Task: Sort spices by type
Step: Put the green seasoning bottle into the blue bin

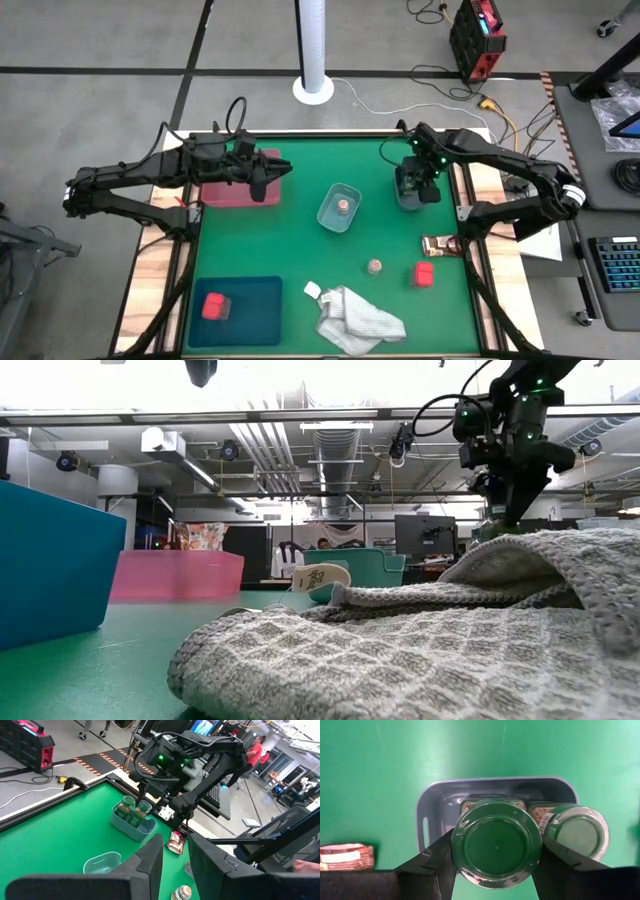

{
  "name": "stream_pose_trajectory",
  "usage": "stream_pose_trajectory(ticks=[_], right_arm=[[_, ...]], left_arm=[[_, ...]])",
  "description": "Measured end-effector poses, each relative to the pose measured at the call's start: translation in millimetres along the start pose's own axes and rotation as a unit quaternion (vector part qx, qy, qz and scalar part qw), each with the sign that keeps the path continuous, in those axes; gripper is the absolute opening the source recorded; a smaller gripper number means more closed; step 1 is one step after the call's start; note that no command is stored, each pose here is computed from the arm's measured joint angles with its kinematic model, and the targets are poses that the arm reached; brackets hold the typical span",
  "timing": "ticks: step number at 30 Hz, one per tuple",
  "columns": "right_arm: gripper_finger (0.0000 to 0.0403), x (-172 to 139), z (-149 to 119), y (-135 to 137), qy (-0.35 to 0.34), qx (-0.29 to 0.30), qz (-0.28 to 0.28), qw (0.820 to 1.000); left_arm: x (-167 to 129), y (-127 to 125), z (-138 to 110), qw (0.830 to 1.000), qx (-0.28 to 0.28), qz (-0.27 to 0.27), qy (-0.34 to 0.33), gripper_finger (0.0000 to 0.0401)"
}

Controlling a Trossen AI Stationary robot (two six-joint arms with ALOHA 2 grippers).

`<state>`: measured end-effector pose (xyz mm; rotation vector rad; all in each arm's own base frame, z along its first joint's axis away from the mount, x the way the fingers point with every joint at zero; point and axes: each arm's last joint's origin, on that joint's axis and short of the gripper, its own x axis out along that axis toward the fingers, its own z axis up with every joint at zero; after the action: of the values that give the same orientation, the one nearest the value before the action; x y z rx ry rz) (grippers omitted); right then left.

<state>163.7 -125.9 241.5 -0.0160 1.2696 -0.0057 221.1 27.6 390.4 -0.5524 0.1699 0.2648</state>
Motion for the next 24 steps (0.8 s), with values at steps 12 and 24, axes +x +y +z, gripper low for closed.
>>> stream_pose_trajectory(ticks=[12, 24], right_arm=[[0.0191, 16.0, -13.4, 3.8, 0.021, 0.005, 0.026, 0.999], [0.0191, 19.2, -11.4, 1.2, 0.019, -0.009, 0.018, 1.000]], left_arm=[[-0.1, 0.2, 0.2, 1.000, 0.000, 0.000, 0.000, 0.0078], [0.0, 0.3, 0.2, 1.000, 0.007, 0.001, -0.001, 0.0078]])
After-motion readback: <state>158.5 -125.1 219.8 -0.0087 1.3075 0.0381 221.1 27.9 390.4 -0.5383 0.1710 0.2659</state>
